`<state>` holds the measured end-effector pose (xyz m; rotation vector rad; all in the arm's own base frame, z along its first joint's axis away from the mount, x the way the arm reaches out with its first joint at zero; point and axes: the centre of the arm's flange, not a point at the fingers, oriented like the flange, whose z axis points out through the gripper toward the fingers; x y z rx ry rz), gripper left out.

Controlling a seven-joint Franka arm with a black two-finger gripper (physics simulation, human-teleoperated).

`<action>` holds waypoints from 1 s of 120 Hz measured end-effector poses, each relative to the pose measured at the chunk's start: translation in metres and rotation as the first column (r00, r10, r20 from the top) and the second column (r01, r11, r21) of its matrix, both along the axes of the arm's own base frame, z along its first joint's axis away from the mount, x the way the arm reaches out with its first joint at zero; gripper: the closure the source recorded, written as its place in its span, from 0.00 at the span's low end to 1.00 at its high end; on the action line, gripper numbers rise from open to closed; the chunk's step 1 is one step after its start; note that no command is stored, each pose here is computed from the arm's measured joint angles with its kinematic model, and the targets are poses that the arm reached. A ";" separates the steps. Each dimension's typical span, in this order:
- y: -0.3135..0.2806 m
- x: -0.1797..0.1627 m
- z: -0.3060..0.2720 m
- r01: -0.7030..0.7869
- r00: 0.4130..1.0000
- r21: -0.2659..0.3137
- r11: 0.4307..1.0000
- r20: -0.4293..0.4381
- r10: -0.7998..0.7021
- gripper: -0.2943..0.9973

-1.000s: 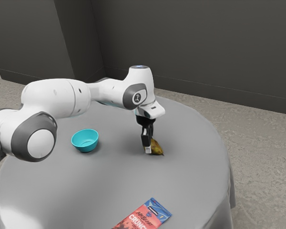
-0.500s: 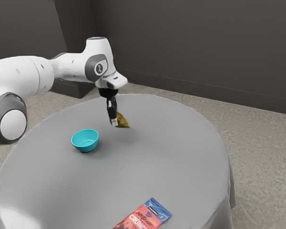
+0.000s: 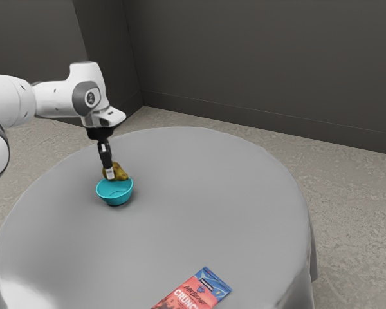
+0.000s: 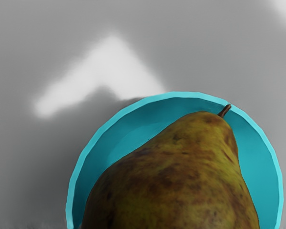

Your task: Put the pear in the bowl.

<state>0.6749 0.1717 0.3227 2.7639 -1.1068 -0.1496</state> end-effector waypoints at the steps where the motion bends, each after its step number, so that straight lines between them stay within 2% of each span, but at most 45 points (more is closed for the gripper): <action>1: 0.000 0.000 0.000 -0.001 1.000 -0.001 1.000 -0.001 0.001 0.71; 7: -0.001 -0.001 -0.002 -0.003 1.000 -0.005 1.000 -0.005 0.003 0.69; 24: -0.002 -0.003 -0.005 -0.008 1.000 -0.021 1.000 -0.016 0.008 0.48; 34: -0.003 -0.004 -0.005 -0.008 1.000 -0.030 1.000 -0.023 0.008 0.40; 58: -0.006 -0.005 0.000 -0.011 1.000 -0.049 0.999 -0.023 0.010 0.29; 68: -0.009 -0.005 0.020 -0.007 1.000 -0.046 0.999 0.003 0.007 0.27; 80: -0.025 -0.007 0.071 0.005 0.999 -0.037 0.999 0.051 -0.003 0.26; 92: -0.068 -0.024 0.175 0.018 0.989 0.018 1.000 0.148 -0.021 0.24; 107: -0.136 -0.084 0.293 -0.017 0.972 0.074 0.997 0.236 -0.001 0.24; 120: -0.183 -0.115 0.325 -0.066 0.975 0.079 0.995 0.218 0.048 0.23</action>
